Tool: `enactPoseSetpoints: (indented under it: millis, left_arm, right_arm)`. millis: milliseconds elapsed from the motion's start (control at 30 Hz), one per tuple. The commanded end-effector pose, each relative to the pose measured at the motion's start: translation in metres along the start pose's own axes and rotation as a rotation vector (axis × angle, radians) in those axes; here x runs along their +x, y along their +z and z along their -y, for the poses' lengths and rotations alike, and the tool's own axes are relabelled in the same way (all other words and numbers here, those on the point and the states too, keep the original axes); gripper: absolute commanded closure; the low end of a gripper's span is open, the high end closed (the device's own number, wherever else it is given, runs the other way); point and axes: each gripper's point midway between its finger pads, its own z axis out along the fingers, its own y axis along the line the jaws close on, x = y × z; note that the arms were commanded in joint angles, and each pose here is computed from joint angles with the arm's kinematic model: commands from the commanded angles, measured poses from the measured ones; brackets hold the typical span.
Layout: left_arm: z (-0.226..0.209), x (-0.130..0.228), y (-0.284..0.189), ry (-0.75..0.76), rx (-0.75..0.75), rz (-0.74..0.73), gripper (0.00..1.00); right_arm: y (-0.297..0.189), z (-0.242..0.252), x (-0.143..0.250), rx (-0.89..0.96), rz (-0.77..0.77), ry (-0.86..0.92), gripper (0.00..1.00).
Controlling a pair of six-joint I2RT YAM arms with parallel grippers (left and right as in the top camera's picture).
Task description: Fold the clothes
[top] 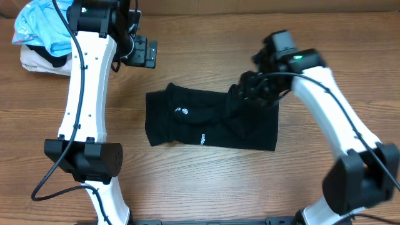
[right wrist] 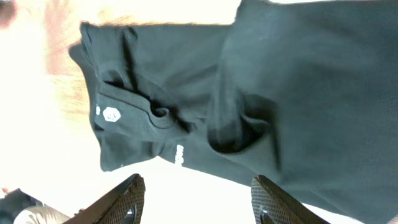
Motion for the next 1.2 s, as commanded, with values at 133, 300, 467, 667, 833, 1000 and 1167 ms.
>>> enactPoseSetpoints:
  millis: [133, 300, 467, 667, 833, 1000, 1167]
  left_arm:
    - [0.014, 0.034, -0.009, -0.018, 0.076, -0.110, 0.00]
    - [0.019, 0.057, 0.026, -0.026, 0.117, -0.235, 0.00]
    - [0.018, 0.069, 0.073, -0.032, 0.115, -0.284, 0.01]
    - [0.017, 0.093, 0.120, -0.035, 0.115, -0.338, 0.02]
    - [0.021, 0.109, 0.154, -0.045, 0.144, -0.350, 0.14]
    - [0.022, 0.134, 0.186, -0.055, 0.160, -0.368, 0.16]
    - [0.015, 0.154, 0.205, -0.076, 0.161, -0.384, 0.16]
  right_arm:
    - [-0.071, 0.025, -0.004, 0.047, 0.139, 0.023, 0.33]
    - [-0.070, 0.042, 0.002, 0.119, 0.118, 0.022, 0.28]
    - [-0.070, 0.050, -0.002, 0.162, 0.137, 0.022, 0.21]
    - [-0.071, 0.053, -0.005, 0.180, 0.149, 0.006, 0.19]
    - [-0.071, 0.053, -0.007, 0.183, 0.157, 0.004, 0.19]
    - [-0.071, 0.053, -0.007, 0.182, 0.160, 0.004, 0.19]
    - [-0.071, 0.053, -0.007, 0.182, 0.159, 0.004, 0.19]
